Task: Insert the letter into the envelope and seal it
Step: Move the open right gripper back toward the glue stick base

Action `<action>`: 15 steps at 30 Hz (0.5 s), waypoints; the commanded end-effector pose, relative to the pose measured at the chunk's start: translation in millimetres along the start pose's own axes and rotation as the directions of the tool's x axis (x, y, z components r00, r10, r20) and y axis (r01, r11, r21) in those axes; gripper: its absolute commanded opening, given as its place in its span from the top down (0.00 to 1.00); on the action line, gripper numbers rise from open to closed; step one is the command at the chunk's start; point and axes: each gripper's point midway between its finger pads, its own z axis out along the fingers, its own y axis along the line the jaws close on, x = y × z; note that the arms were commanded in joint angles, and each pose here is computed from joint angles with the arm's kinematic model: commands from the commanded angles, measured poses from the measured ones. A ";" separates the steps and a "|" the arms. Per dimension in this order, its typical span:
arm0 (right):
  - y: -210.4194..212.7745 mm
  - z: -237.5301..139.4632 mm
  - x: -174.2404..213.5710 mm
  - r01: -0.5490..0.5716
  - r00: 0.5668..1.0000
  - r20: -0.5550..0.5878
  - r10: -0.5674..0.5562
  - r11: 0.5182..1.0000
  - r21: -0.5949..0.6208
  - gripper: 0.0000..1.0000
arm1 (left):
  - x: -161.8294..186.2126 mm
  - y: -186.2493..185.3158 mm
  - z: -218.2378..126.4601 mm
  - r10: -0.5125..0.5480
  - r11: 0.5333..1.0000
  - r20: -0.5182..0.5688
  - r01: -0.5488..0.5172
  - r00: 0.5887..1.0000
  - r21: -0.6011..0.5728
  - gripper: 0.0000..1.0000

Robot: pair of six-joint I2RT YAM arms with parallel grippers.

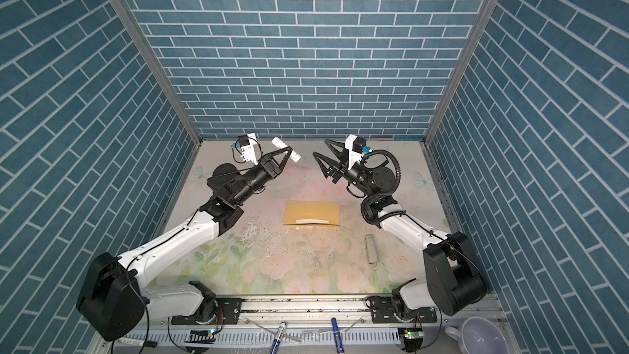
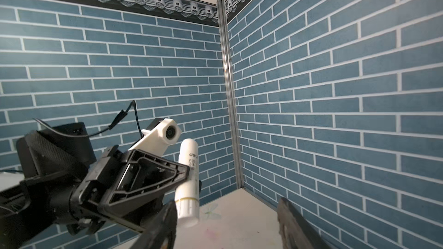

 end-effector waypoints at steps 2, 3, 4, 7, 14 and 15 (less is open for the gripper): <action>14.5 0.9 2.1 0.321 0.947 -0.035 -0.320 0.946 0.042 0.34 | -7.5 -9.1 0.9 -0.053 0.999 0.005 0.053 0.999 0.006 1.00; 20.3 3.5 8.9 0.376 0.925 -0.069 -0.373 0.926 0.036 0.34 | -7.1 -8.8 1.3 -0.060 0.998 0.004 0.060 0.998 0.007 1.00; 24.5 5.3 15.8 0.423 0.903 -0.100 -0.419 0.906 0.026 0.34 | -7.6 -8.8 1.3 -0.061 0.998 0.005 0.061 0.998 0.009 1.00; 34.7 10.6 29.3 0.496 0.858 -0.152 -0.491 0.868 0.000 0.34 | -6.7 -7.7 1.7 -0.064 0.998 0.004 0.064 0.998 0.011 1.00; 45.1 23.0 33.0 0.556 0.822 -0.151 -0.549 0.831 0.008 0.39 | -5.5 -6.0 3.5 -0.069 0.997 0.003 0.069 0.998 0.017 1.00; 44.4 25.0 31.4 0.561 0.820 -0.147 -0.553 0.828 0.017 0.40 | -5.5 -6.0 3.7 -0.069 0.997 0.002 0.069 0.998 0.019 1.00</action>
